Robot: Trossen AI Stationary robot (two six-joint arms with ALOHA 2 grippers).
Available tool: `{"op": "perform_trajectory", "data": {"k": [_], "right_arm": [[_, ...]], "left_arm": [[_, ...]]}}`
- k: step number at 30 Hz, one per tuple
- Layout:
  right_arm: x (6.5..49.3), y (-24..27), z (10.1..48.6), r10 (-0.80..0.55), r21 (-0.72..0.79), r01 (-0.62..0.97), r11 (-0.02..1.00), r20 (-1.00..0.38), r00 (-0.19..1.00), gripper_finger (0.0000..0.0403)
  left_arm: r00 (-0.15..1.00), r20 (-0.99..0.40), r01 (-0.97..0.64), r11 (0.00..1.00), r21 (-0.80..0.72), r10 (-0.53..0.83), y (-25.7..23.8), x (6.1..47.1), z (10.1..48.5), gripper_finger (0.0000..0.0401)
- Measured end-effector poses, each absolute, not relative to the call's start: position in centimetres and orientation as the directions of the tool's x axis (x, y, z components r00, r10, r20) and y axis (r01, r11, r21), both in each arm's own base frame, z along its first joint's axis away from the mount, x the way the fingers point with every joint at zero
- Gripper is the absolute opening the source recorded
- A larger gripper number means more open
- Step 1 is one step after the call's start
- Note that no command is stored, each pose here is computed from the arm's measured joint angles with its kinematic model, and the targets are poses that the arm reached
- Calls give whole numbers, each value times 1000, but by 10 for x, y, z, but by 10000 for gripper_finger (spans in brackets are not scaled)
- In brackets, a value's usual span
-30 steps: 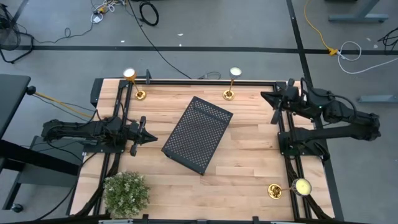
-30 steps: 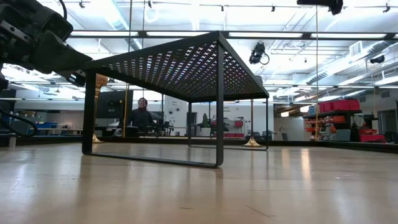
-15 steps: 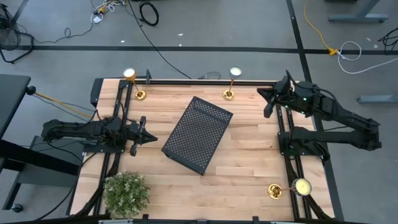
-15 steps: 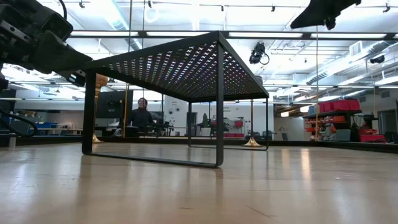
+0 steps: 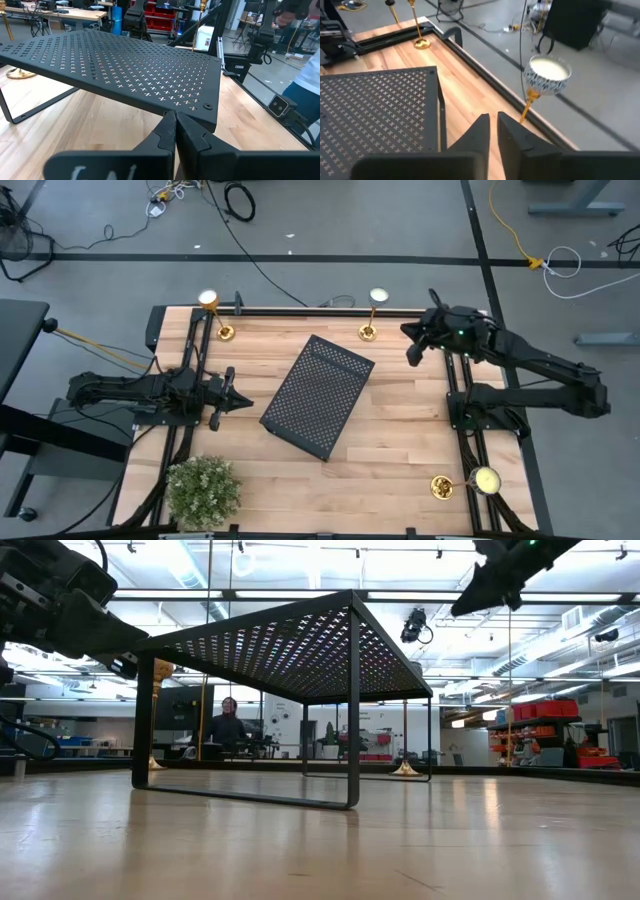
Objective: Stock candles on shelf
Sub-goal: Put the blue scented candle on the shelf
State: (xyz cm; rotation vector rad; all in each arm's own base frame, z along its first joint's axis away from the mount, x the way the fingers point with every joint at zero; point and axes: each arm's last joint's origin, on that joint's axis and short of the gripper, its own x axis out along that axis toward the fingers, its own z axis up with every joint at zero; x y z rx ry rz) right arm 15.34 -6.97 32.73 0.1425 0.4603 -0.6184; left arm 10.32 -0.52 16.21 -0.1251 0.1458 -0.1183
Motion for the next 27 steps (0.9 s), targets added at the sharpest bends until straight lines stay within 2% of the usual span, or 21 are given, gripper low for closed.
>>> {"op": "perform_trajectory", "data": {"k": [6,15,27], "right_arm": [[166,-76,317,-534,-16,612,791,-507,677,127],[167,-81,317,-606,-22,685,728,-489,627,242],[168,-85,313,-511,54,630,775,-532,675,337]], "left_arm": [[982,-138,108,985,-133,-126,-5,103,162,14],[982,-137,108,985,-133,-126,-5,103,162,14],[982,-138,108,985,-133,-126,-5,103,162,14]]}}
